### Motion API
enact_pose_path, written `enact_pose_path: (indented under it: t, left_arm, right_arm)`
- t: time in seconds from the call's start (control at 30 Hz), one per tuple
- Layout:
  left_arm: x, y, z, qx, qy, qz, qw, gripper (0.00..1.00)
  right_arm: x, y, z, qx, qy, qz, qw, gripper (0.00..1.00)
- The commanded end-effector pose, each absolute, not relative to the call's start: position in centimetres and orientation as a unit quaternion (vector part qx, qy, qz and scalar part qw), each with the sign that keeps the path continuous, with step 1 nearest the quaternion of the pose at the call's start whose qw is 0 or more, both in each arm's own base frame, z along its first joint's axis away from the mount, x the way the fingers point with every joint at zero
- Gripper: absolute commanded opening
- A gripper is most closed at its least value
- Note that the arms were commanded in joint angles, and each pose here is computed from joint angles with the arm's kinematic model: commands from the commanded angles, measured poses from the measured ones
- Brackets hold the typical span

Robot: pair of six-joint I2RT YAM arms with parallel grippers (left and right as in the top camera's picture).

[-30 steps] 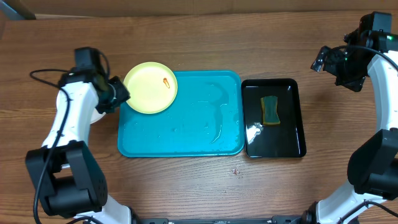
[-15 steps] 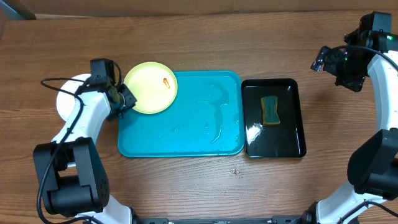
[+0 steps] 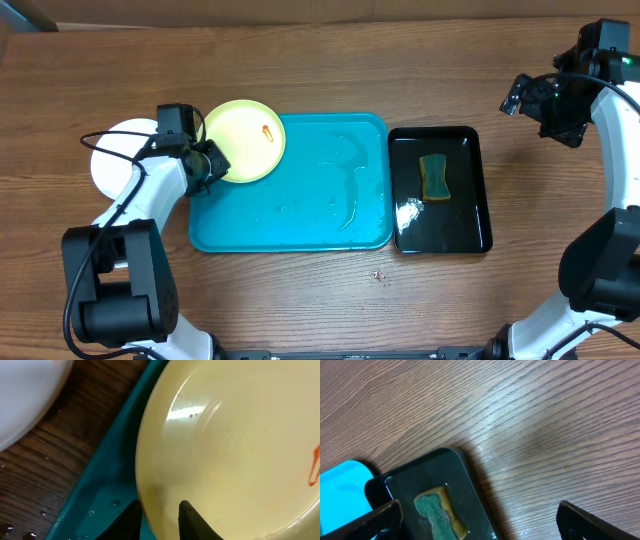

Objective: Clean dirty plates on tray and stack at the side

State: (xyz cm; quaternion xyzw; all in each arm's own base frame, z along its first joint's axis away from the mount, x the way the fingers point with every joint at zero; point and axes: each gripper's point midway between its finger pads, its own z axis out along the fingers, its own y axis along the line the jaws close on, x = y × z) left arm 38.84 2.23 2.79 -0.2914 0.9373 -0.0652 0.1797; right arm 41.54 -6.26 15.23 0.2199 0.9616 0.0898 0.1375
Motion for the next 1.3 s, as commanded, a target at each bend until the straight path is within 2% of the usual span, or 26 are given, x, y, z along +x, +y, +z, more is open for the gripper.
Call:
enact_pose_path:
  t: [0.0,0.13,0.23,0.33,0.77,0.9,1.07,1.17,1.27]
  left_arm:
    - [38.5,1.6,2.7,-0.286,0.939,-0.048,0.184,0.27]
    - [38.6,1.7,2.7,-0.282,0.940,-0.032,0.191,0.26]
    - [38.6,1.2,2.7,-0.280,0.941,-0.043,0.187,0.12]
    - [38.2,0.0,2.5,-0.271,0.945,-0.069,0.171,0.04]
    - [33.8,-5.5,1.4,-0.151,0.982,-0.076,0.082,0.05]
    - [32.7,-7.1,1.2,-0.122,0.988,-0.075,0.064,0.11]
    - [32.1,-8.4,1.6,-0.091,0.991,-0.084,0.052,0.26]
    - [32.3,-8.5,2.4,-0.089,0.991,-0.083,0.049,0.40]
    - [33.4,-8.7,3.6,-0.071,0.992,-0.082,0.062,0.44]
  right_arm:
    - [41.8,-6.5,16.1,0.220,0.959,0.090,0.152,1.00]
    - [41.8,-6.5,16.1,0.220,0.959,0.090,0.152,1.00]
    - [41.8,-6.5,16.1,0.220,0.959,0.090,0.152,1.00]
    - [41.8,-6.5,16.1,0.220,0.959,0.090,0.152,1.00]
    - [41.8,-6.5,16.1,0.220,0.959,0.090,0.152,1.00]
    - [41.8,-6.5,16.1,0.220,0.959,0.090,0.152,1.00]
    - [41.8,-6.5,16.1,0.220,0.959,0.090,0.152,1.00]
    - [41.8,-6.5,16.1,0.220,0.959,0.090,0.152,1.00]
    - [41.8,-6.5,16.1,0.220,0.959,0.090,0.152,1.00]
